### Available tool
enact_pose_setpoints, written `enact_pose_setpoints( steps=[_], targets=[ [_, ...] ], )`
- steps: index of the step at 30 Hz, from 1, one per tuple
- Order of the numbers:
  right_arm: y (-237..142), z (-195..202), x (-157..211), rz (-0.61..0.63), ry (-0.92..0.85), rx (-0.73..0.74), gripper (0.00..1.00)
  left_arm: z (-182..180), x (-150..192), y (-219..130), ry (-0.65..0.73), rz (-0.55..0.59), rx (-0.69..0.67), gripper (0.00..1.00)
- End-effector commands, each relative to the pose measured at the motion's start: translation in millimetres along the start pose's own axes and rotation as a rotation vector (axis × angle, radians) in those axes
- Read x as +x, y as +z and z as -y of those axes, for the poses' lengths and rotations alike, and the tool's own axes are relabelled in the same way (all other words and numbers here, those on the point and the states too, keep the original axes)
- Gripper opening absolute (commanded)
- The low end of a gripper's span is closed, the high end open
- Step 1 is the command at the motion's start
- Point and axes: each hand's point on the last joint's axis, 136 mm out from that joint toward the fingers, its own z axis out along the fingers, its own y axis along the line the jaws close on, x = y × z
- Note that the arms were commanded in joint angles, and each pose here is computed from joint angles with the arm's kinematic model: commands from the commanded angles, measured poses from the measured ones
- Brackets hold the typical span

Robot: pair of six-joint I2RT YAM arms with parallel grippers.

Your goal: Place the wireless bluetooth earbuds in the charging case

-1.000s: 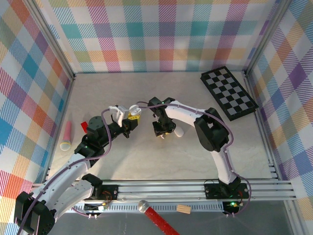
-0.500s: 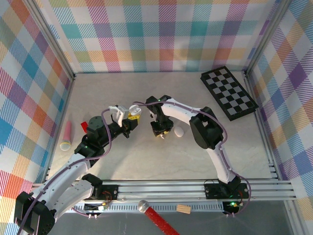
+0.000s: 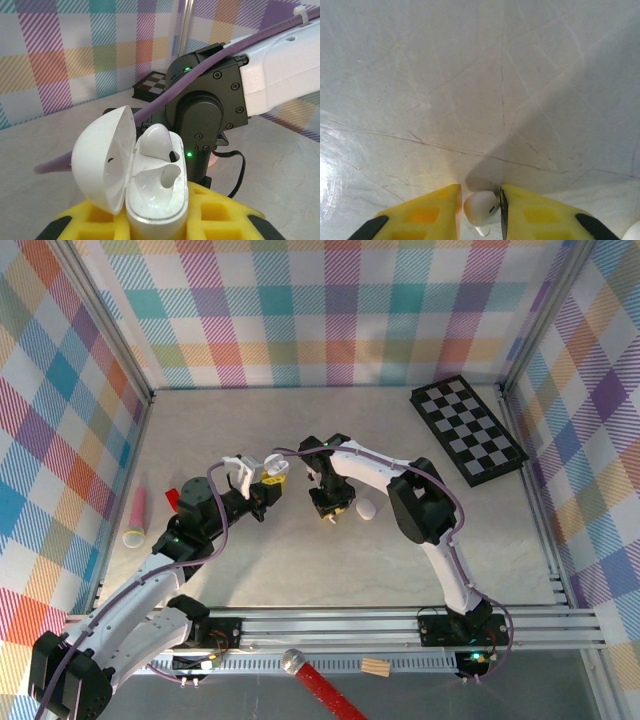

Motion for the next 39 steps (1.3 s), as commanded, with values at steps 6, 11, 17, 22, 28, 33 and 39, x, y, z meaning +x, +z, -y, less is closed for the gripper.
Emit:
enact_pose_setpoints(
  steps=[6,11,17,22,28,33,39],
  targets=[
    [-2,-4,13,-0.027,0.041,-0.026,0.24,-2,-4,0,0.015,0.018,-0.004,0.00],
    [-13,-1,2,0.076,0.102,-0.047,0.23,-4,0,0,0.012,0.011,-0.014,0.00],
    [-39,8,-10,0.240,0.196,-0.112,0.22,-7,3,3,0.003,0.002,-0.021,0.00],
    [-72,16,-18,0.420,0.239,-0.171,0.23,-16,6,7,-0.005,0.028,-0.066,0.00],
    [-109,17,-21,0.594,0.249,-0.229,0.22,-23,11,18,-0.027,0.080,-0.080,0.00],
    [-135,21,-19,0.721,0.252,-0.261,0.22,-24,25,33,-0.033,0.052,-0.110,0.00],
    [-165,19,-13,0.859,0.243,-0.341,0.23,-14,34,51,0.013,0.075,-0.123,0.00]
  ],
)
